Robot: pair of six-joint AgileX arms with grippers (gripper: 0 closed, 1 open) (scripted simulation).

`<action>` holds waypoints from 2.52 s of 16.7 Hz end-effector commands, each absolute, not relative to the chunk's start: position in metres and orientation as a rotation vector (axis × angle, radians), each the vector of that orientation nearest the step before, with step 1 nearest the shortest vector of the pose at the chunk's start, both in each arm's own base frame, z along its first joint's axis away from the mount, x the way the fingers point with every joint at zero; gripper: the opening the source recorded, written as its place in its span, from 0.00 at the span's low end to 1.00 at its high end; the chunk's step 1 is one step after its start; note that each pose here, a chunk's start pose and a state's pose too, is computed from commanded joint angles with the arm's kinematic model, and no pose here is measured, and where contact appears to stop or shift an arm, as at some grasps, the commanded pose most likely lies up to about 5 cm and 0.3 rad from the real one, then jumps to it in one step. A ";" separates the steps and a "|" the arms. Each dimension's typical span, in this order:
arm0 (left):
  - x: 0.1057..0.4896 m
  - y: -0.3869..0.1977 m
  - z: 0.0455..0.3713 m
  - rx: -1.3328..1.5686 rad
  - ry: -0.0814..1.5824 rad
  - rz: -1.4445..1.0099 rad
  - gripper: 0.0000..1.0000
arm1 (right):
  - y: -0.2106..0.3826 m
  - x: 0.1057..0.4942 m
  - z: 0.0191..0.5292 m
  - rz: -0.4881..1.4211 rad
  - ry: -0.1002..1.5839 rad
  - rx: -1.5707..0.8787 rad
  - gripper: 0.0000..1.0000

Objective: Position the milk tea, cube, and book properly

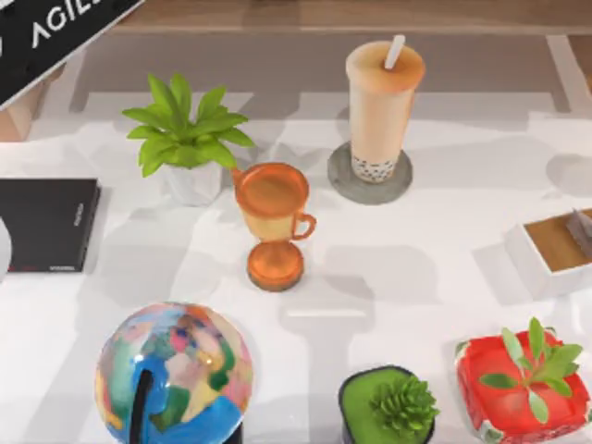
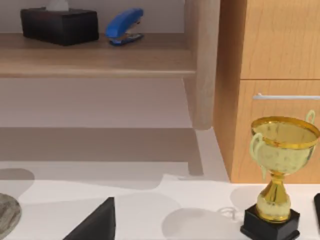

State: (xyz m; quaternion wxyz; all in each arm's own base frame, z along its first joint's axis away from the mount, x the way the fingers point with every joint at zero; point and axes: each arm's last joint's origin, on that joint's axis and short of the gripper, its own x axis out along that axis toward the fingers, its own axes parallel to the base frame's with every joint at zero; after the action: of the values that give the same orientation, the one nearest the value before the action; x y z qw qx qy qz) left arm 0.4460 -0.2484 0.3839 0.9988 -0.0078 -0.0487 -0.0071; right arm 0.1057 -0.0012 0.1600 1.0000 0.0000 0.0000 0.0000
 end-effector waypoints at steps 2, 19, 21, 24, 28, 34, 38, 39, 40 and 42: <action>0.446 -0.248 0.384 -0.016 -0.097 -0.014 0.30 | -0.001 0.106 0.160 0.000 0.000 0.000 1.00; 0.446 -0.248 0.384 -0.016 -0.097 -0.014 1.00 | -0.001 0.106 0.160 0.000 0.000 0.000 1.00; 0.446 -0.248 0.384 -0.016 -0.097 -0.014 1.00 | -0.001 0.105 0.160 0.000 -0.001 0.000 1.00; 0.446 -0.248 0.384 -0.016 -0.097 -0.014 1.00 | -0.001 0.100 0.163 0.002 -0.013 -0.001 1.00; 0.446 -0.248 0.384 -0.016 -0.097 -0.014 1.00 | -0.001 0.090 0.162 0.001 0.001 0.000 1.00; 0.446 -0.248 0.384 -0.016 -0.097 -0.014 1.00 | -0.001 0.076 0.160 0.000 0.000 0.000 1.00; 0.446 -0.249 0.384 -0.016 -0.098 -0.016 1.00 | -0.001 0.076 0.160 0.000 0.000 0.000 1.00; 0.446 -0.248 0.385 -0.016 -0.100 -0.016 1.00 | -0.001 0.076 0.160 0.000 0.000 0.000 1.00; 0.446 -0.242 0.389 -0.017 -0.115 -0.015 1.00 | -0.001 0.076 0.160 0.000 0.000 0.000 1.00; 0.450 -0.214 0.406 -0.017 -0.177 -0.009 1.00 | -0.001 0.076 0.160 0.000 0.000 0.000 1.00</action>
State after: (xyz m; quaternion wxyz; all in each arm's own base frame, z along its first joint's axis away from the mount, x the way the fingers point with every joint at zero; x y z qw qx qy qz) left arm 0.4495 -0.2143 0.4064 0.9960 -0.0084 -0.0884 -0.0045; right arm 0.0757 -0.0009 0.1600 1.0000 0.0000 0.0000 0.0000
